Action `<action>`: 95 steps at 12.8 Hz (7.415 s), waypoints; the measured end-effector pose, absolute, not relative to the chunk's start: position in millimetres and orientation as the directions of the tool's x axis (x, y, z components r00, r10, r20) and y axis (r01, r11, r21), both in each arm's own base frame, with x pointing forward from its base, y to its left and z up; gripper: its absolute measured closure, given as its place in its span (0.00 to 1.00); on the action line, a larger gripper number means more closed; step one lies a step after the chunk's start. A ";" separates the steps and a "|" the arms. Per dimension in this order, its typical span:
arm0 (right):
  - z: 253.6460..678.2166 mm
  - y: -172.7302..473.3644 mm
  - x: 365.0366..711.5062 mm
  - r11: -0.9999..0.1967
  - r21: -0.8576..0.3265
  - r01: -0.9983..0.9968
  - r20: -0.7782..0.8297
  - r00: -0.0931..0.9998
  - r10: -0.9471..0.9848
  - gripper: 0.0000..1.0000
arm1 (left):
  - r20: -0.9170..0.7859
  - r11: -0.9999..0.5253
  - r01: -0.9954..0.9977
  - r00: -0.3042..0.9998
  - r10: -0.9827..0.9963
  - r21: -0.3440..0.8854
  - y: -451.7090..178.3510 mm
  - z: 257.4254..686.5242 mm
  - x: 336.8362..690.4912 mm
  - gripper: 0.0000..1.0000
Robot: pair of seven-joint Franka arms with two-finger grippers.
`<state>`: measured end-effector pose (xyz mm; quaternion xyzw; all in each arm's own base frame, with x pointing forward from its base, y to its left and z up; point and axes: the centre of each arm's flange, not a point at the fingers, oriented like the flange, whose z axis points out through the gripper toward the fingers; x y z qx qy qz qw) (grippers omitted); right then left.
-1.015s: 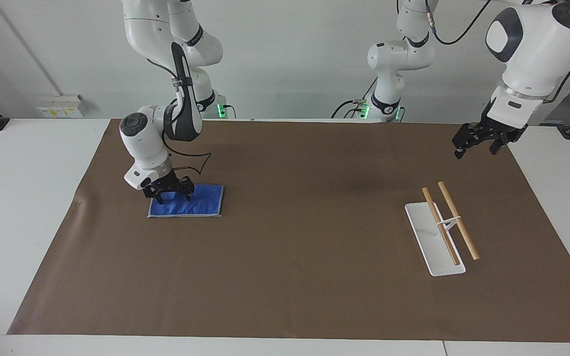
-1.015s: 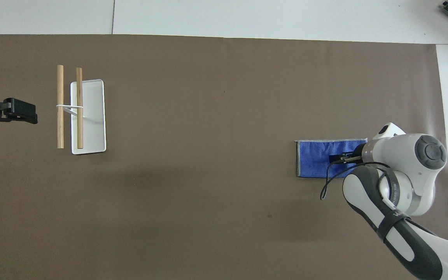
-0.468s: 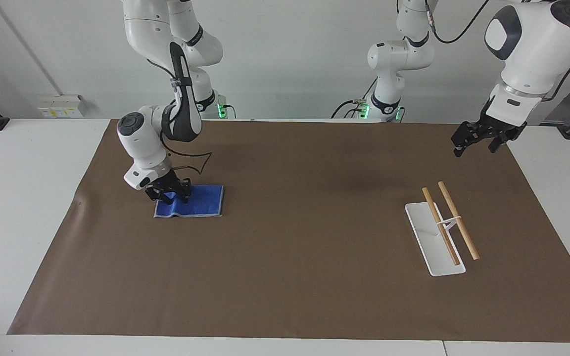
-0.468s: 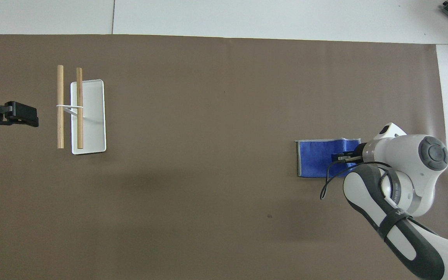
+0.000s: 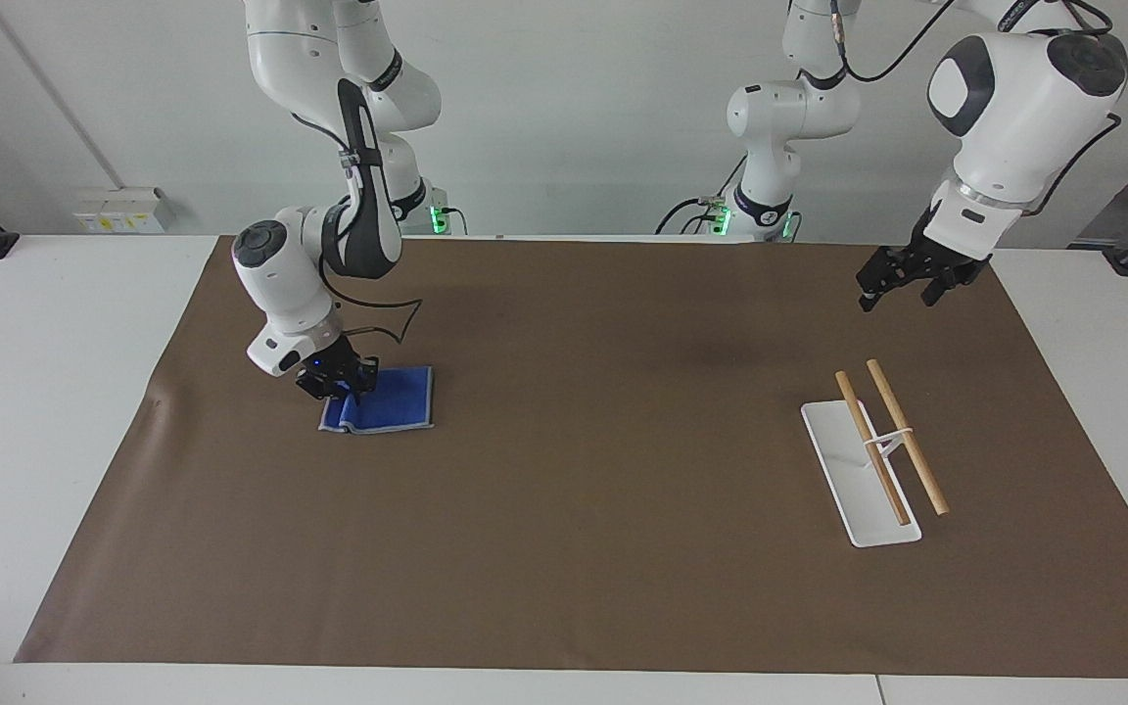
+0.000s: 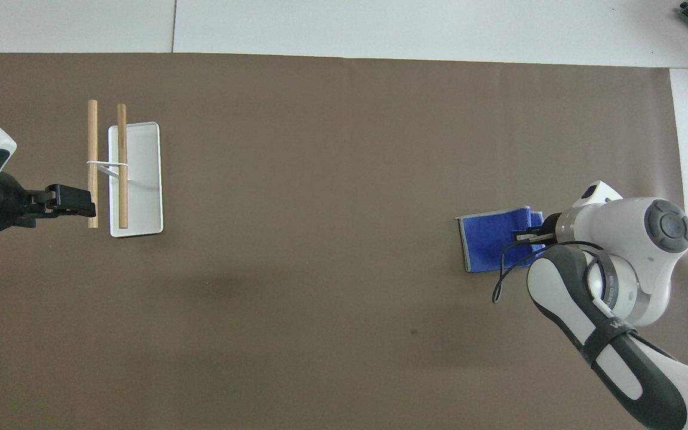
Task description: Right arm passes towel to left arm to hang
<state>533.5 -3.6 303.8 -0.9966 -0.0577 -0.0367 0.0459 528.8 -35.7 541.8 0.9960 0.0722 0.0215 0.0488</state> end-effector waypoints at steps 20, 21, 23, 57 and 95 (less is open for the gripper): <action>473.3 220.2 568.9 -0.373 -0.723 -0.581 -0.319 0.761 -0.565 0.89 | -0.267 -0.052 0.784 0.272 0.924 0.619 -233.1 478.7 549.5 0.00; 475.4 240.7 562.4 -0.321 -0.725 -0.610 -0.355 0.730 -0.585 0.89 | -0.304 0.000 0.788 0.238 0.922 0.616 -236.5 482.5 552.3 0.00; 478.2 282.2 545.2 -0.241 -0.720 -0.651 -0.406 0.676 -0.614 0.89 | -0.375 0.112 0.799 0.149 0.915 0.591 -231.5 488.0 560.2 0.00; 461.9 281.4 536.5 0.278 -0.571 -0.772 -0.666 0.238 -0.707 0.89 | -0.376 -0.023 0.989 0.078 0.923 0.148 -238.2 468.5 553.1 0.00; 440.2 277.9 523.8 -0.176 -0.831 -0.528 -0.205 0.585 -0.785 0.00 | -0.174 -0.284 0.792 0.436 0.883 0.540 -193.9 511.8 600.1 0.98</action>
